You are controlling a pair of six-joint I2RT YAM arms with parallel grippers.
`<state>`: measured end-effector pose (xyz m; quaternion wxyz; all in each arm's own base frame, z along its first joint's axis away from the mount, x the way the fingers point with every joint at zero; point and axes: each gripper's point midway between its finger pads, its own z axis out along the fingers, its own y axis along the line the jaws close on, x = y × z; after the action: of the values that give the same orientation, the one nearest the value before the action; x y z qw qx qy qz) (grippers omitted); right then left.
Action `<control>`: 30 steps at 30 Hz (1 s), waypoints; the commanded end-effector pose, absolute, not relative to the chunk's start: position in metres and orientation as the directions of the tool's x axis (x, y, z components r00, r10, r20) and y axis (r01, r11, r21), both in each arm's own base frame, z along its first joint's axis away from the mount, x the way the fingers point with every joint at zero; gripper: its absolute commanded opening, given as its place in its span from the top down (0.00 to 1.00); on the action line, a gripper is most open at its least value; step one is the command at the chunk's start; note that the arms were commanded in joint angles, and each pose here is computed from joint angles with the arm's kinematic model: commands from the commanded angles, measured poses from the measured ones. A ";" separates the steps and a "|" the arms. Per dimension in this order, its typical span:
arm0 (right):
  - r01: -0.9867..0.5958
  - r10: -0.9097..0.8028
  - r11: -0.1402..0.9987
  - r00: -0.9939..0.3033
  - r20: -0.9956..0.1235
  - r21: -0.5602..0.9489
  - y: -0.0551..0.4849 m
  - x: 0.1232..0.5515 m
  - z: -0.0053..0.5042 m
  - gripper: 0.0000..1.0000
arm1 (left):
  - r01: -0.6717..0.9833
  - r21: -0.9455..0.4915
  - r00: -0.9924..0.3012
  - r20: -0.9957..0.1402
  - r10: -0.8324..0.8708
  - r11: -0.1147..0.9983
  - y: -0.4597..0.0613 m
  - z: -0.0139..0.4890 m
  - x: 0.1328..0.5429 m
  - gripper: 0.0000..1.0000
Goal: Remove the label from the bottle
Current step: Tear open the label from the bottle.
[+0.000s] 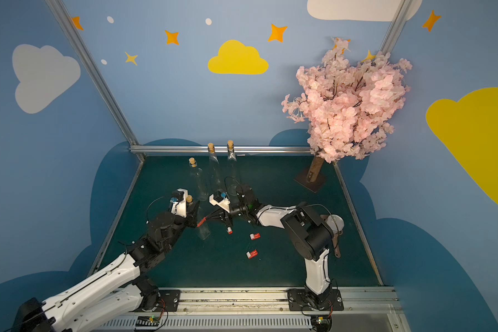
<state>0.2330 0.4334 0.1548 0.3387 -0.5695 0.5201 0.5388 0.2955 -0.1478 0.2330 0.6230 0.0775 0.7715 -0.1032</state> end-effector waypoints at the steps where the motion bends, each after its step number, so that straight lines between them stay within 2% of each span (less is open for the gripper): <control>1: -0.955 -0.221 -0.238 -0.122 -0.968 0.175 0.433 0.229 0.154 0.96 | 0.261 -0.080 -0.198 -0.980 -0.028 0.962 -0.150 0.236 0.294 0.97; 10: -0.960 -0.219 -0.223 -0.121 -0.968 0.170 0.432 0.231 0.154 1.00 | 0.254 -0.076 -0.198 -0.980 -0.025 0.964 -0.149 0.235 0.294 0.97; 30: -0.960 -0.218 -0.232 -0.109 -0.970 0.159 0.428 0.223 0.158 1.00 | 0.240 -0.066 -0.206 -0.978 -0.016 0.968 -0.147 0.230 0.295 0.97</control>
<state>0.2299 0.4311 0.1522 0.3448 -0.5683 0.5192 0.5372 0.2955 -0.1472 0.2328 0.6245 0.0770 0.7706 -0.1010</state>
